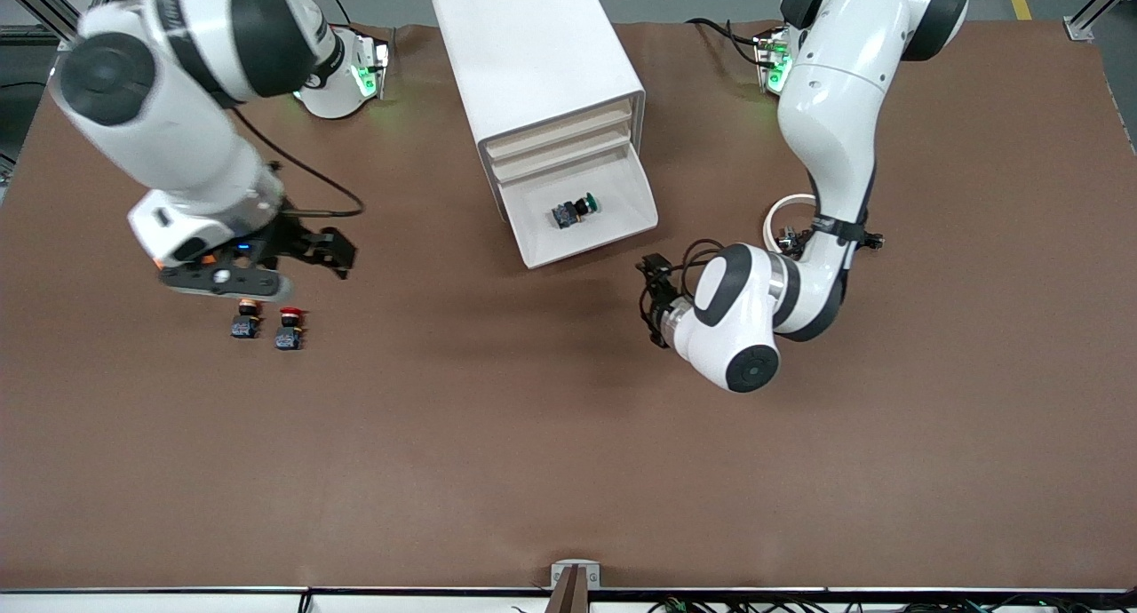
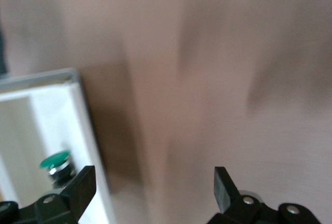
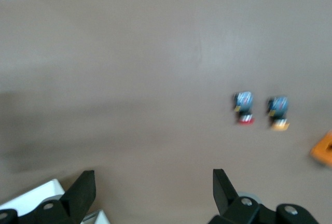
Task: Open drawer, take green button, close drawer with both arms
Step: 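Reach the right gripper into the drawer while the left gripper withdraws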
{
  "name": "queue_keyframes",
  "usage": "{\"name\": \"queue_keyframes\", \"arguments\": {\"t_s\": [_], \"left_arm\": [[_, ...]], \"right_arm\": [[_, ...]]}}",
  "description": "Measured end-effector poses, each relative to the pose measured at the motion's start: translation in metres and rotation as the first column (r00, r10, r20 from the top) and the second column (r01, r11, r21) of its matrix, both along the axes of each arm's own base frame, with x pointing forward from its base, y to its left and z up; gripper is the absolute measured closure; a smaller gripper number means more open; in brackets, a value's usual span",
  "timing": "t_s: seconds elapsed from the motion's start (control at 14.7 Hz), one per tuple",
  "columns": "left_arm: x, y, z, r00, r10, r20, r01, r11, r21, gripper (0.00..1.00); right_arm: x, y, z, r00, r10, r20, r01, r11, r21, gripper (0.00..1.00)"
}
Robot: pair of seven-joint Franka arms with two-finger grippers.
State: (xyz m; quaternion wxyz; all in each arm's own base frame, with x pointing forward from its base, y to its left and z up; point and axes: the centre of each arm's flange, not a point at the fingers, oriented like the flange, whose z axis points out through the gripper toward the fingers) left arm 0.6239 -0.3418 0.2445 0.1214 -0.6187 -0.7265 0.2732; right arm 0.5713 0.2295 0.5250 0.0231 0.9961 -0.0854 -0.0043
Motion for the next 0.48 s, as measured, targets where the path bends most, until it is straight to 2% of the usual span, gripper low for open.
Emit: {"name": "queue_keyframes", "arguments": {"t_s": [0.14, 0.27, 0.41, 0.48], "left_arm": [[0.023, 0.033, 0.025, 0.995, -0.04, 0.095, 0.04, 0.999, 0.001, 0.0], [0.043, 0.068, 0.059, 0.982, -0.057, 0.181, 0.058, 0.998, -0.002, 0.0], [0.057, 0.102, 0.109, 0.955, -0.092, 0.282, 0.094, 0.996, 0.005, 0.0], [0.06, 0.116, 0.137, 0.931, -0.138, 0.337, 0.144, 0.99, 0.008, 0.0]], "right_arm": [[-0.018, 0.051, -0.017, 0.994, -0.108, -0.016, 0.108, 0.994, -0.021, 0.0], [-0.045, 0.106, -0.032, 0.976, -0.218, -0.017, 0.217, 0.975, -0.044, 0.0], [-0.07, 0.15, -0.048, 0.954, -0.3, -0.013, 0.298, 0.952, -0.066, 0.0], [-0.079, 0.167, -0.056, 0.945, -0.326, -0.01, 0.325, 0.943, -0.068, 0.0]]}}
